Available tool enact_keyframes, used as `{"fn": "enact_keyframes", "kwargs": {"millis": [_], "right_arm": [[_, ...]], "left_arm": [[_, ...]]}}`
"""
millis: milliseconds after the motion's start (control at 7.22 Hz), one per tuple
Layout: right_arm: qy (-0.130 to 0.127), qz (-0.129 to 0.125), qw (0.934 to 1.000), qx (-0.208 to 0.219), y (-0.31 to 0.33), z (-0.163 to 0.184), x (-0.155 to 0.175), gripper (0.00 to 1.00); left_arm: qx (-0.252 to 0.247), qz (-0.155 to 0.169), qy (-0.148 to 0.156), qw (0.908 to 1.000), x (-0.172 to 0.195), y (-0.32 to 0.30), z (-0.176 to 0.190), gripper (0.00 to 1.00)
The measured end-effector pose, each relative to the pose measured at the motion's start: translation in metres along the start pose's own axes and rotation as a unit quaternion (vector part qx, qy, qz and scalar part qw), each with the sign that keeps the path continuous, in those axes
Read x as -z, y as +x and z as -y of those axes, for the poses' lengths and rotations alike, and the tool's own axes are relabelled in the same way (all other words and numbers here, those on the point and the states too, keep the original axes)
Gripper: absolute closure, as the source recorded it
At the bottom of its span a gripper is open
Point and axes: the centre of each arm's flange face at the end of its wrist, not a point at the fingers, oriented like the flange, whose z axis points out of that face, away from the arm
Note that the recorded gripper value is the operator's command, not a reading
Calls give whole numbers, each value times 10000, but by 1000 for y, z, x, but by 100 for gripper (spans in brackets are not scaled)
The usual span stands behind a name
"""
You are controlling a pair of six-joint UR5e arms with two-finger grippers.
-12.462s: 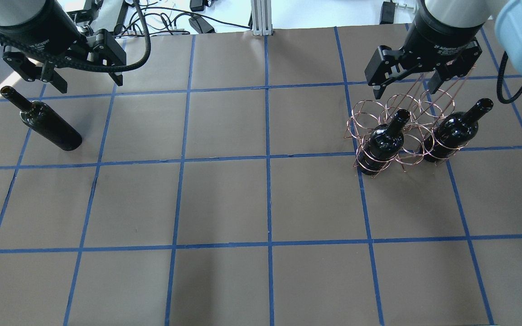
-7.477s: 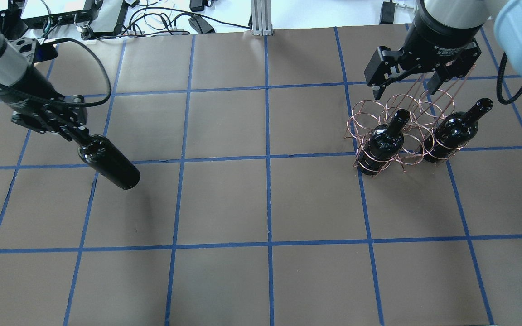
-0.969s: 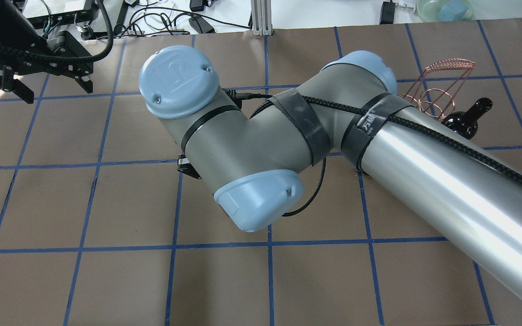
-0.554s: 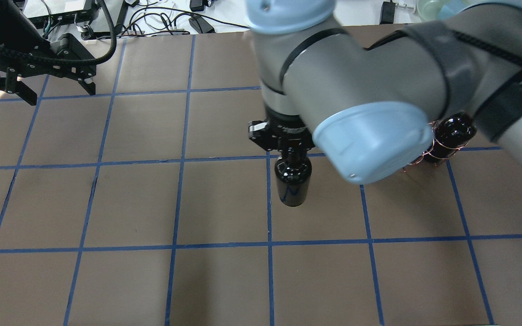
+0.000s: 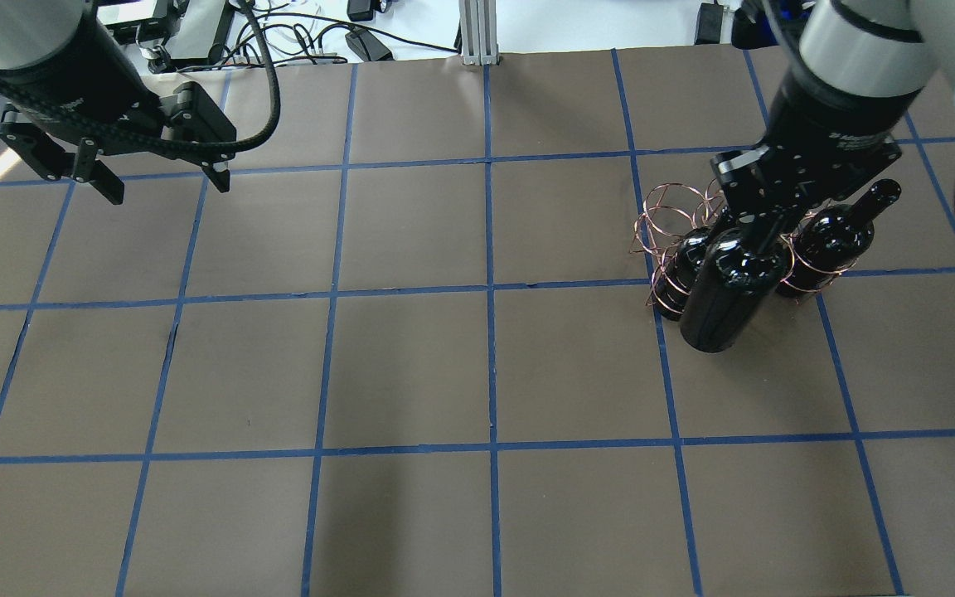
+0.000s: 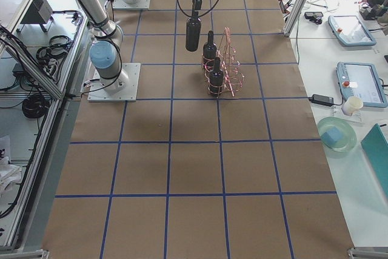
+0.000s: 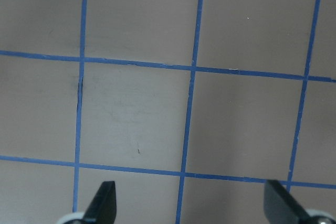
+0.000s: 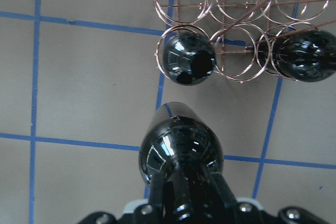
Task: Place wine into wine basket
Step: 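Lift the bottle with the right gripper and carry it to the wire rack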
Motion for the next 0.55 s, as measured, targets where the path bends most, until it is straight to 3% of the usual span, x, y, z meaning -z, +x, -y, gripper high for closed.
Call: {"fn": "enact_keyframes", "kwargs": {"millis": [277, 554], "right_arm": [[112, -7, 9998, 149, 50, 5, 1, 100], [369, -197, 9990, 165, 72, 35, 0, 100]], "left_arm": [[-70, -17, -54, 10000, -4, 10, -4, 0], [-79, -21, -70, 9999, -6, 11, -4, 0]]}}
